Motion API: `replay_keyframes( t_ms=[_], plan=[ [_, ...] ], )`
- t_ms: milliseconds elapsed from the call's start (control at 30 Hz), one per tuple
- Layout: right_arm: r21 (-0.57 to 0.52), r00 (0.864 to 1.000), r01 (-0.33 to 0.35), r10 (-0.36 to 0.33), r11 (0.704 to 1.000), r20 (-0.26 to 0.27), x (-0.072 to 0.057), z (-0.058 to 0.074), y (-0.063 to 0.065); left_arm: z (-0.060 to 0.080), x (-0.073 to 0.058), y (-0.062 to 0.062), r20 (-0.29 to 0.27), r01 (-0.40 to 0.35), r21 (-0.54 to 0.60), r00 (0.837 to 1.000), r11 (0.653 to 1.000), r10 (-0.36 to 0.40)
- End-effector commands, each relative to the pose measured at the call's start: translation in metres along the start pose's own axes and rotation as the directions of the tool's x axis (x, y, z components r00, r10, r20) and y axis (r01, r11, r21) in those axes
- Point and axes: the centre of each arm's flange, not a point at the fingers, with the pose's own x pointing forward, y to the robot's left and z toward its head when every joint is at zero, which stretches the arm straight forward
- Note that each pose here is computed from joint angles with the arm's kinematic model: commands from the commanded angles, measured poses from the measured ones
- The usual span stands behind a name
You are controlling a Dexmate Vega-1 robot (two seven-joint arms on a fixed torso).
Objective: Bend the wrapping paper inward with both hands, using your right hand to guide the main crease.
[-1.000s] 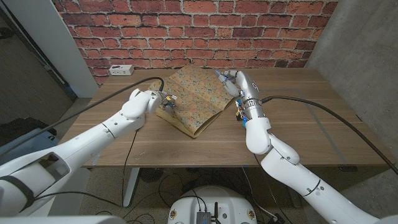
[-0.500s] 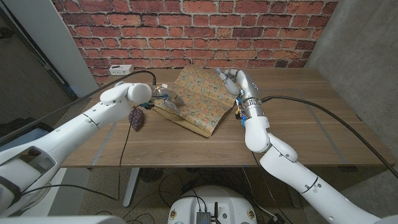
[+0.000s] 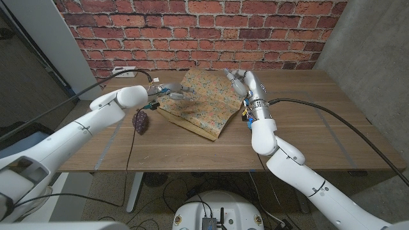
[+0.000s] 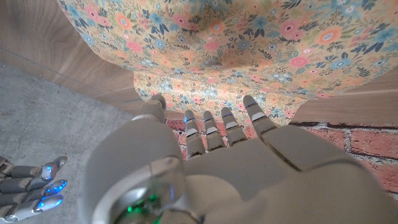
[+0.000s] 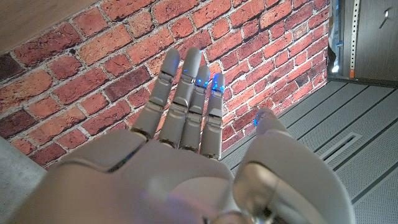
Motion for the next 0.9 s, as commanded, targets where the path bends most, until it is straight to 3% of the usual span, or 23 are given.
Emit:
replay_keyframes(
  t_ms=[33, 300, 367, 467, 633, 900],
  plan=[
    [-0.023, 0.997, 0.011, -0.013, 1.0, -0.077, 0.001, -0.013, -0.006, 0.003, 0.021, -0.027, -0.048, 0.025, -0.016, 0.999, 1.0, -0.026],
    [-0.026, 0.997, 0.017, -0.019, 1.0, -0.081, 0.001, -0.02, -0.008, 0.022, 0.038, -0.048, -0.072, 0.083, 0.103, 0.995, 0.991, -0.076],
    [-0.027, 0.997, 0.019, -0.021, 0.999, -0.078, 0.001, -0.02, -0.008, 0.027, 0.04, -0.05, -0.085, 0.077, 0.147, 0.994, 0.986, -0.065],
    [-0.026, 0.997, 0.013, -0.015, 1.0, -0.074, 0.001, -0.021, -0.009, 0.036, 0.04, -0.053, -0.149, 0.044, 0.242, 0.989, 0.969, -0.008],
    [-0.019, 0.998, 0.0, -0.002, 1.0, -0.069, 0.0, -0.023, -0.011, 0.05, 0.041, -0.055, -0.267, 0.025, 0.414, 0.959, 0.91, 0.096],
    [-0.008, 0.998, -0.007, 0.007, 1.0, -0.057, -0.001, -0.025, -0.014, 0.049, 0.051, -0.063, -0.376, 0.091, 0.457, 0.921, 0.885, 0.099]
  ],
)
